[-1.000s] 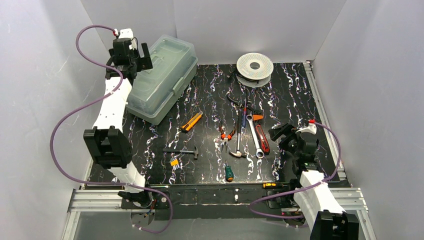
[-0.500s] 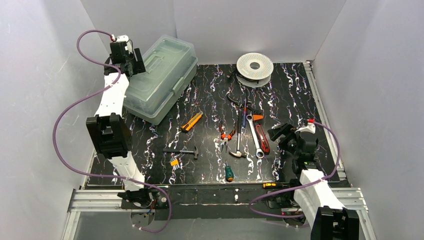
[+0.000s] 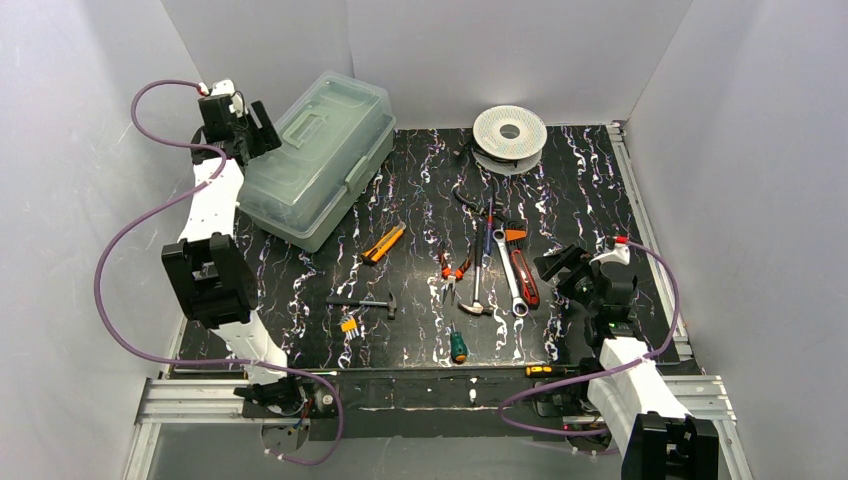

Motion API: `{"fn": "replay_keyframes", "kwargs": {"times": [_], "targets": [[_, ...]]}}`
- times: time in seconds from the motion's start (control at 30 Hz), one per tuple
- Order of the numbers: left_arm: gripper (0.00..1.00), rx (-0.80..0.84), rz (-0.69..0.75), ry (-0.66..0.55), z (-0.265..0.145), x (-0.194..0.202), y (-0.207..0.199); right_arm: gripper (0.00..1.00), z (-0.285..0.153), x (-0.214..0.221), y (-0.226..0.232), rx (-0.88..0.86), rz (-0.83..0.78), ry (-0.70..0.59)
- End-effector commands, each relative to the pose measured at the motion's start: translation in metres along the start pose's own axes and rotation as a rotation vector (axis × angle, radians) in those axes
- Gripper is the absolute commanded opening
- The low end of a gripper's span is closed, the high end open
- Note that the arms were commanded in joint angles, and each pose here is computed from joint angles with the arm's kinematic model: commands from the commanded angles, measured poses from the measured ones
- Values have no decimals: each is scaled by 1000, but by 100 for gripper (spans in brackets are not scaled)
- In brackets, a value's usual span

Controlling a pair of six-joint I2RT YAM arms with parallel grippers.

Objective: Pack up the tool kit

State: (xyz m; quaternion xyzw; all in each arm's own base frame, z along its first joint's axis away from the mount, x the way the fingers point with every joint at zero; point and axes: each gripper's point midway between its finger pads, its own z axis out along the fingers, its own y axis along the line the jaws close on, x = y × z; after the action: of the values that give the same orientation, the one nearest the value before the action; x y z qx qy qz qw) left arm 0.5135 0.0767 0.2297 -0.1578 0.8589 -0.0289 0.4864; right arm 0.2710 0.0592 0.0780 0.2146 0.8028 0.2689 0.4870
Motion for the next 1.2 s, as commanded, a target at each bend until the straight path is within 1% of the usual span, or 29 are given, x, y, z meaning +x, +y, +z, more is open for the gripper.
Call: {"fn": "replay_keyframes", "kwargs": {"times": [0.0, 0.07, 0.13, 0.23, 0.3, 0.4, 0.53, 0.6, 0.67, 0.7, 0.87, 0.97, 1.07, 1.17], "targets": [[73, 67, -42, 265, -17, 67, -11, 91, 0, -27, 27, -78, -28, -60], [73, 54, -35, 302, -20, 74, -8, 91, -1, -27, 27, -77, -30, -58], [71, 71, -41, 366, -27, 84, -11, 91, -2, -28, 26, -72, -33, -57], [67, 93, -63, 482, -46, 105, -16, 91, -4, -27, 25, -70, -37, -65], [65, 75, -42, 510, -61, 119, -15, 91, -4, -26, 25, -78, -32, -71], [67, -23, 38, 471, -84, 126, -1, 91, -2, -23, 28, -95, -21, -57], [72, -62, 95, 367, -93, 109, 8, 90, 1, -20, 29, -104, -15, -30], [77, -58, 105, 351, -88, 98, 6, 90, 2, -19, 28, -100, -14, -25], [80, -56, 104, 364, -74, 90, 3, 90, 2, -20, 28, -99, -17, -26], [81, -51, 100, 354, -67, 79, 0, 90, 2, -20, 28, -99, -19, -26], [81, -42, 101, 351, -30, 57, -7, 90, 2, -20, 23, -77, -25, -35], [81, -58, 96, 334, -10, 43, -6, 90, 3, -19, 27, -99, -23, -26], [80, 14, 55, 310, -8, 29, -24, 89, 4, -18, 24, -87, -19, -22], [80, 78, 39, 258, -24, 12, -39, 89, 6, -18, 25, -87, -16, -15]]}}
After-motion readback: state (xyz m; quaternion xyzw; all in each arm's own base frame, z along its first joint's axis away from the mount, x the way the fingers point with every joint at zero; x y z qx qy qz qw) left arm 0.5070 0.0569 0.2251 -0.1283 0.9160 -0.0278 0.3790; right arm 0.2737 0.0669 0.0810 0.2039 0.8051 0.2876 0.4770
